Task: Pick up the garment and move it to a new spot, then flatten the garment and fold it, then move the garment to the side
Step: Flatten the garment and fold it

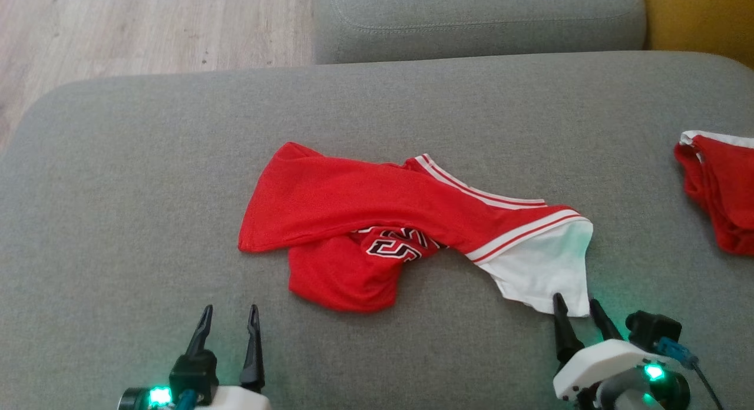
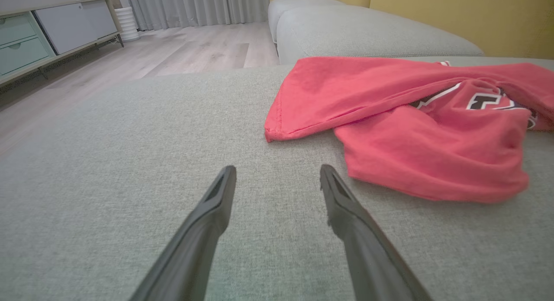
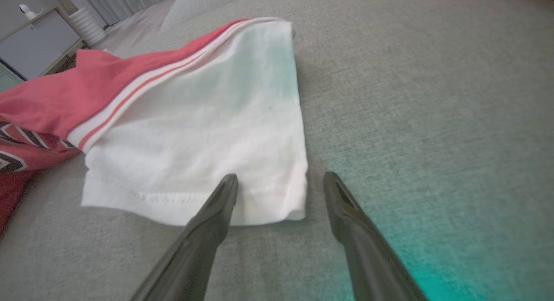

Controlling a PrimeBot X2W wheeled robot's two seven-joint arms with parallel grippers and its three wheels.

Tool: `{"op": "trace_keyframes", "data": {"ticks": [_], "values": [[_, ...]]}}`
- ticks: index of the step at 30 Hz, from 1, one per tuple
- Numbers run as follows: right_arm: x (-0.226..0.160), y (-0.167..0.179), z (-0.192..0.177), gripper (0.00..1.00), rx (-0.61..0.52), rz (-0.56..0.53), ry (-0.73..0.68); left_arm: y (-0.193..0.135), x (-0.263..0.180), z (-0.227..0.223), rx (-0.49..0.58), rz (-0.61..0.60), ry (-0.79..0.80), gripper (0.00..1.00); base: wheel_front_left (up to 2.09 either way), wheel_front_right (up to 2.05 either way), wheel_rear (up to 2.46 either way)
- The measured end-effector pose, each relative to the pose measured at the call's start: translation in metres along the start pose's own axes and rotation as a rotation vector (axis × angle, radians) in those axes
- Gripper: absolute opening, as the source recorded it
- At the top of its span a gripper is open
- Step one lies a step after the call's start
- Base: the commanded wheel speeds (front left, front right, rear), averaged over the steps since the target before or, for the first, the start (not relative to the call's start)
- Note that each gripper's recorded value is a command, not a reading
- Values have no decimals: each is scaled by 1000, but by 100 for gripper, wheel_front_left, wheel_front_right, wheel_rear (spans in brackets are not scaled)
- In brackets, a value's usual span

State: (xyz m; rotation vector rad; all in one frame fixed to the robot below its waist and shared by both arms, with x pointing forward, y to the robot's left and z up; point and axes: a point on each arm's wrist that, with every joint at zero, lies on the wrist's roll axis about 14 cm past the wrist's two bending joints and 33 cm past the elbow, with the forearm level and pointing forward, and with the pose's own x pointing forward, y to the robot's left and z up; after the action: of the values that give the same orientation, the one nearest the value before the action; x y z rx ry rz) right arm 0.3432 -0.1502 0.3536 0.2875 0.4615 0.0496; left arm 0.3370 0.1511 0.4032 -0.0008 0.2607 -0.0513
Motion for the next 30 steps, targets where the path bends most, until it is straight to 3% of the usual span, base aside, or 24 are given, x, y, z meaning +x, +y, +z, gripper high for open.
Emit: {"op": "trace_keyframes", "data": {"ticks": [12,14,15,16,17,25,30], "values": [[11,8,-5,100,92,16,28,-3,3,-5,-5,-9,19,100,0,0,0],[13,8,-5,84,116,11,32,-3,5,-5,-12,-9,22,100,0,0,0],[14,8,-5,67,117,10,38,-3,6,-5,-13,-10,21,100,0,0,0],[15,7,-6,29,115,7,42,-4,7,-4,-12,-11,18,100,0,0,0],[16,5,-6,1,115,1,46,-4,7,-3,-12,-11,17,100,0,0,0],[16,-4,3,0,95,-26,25,-8,10,-3,-31,-20,19,100,0,0,0],[0,-33,17,0,45,-92,-49,-14,14,5,-64,-34,-2,100,0,0,0]]}}
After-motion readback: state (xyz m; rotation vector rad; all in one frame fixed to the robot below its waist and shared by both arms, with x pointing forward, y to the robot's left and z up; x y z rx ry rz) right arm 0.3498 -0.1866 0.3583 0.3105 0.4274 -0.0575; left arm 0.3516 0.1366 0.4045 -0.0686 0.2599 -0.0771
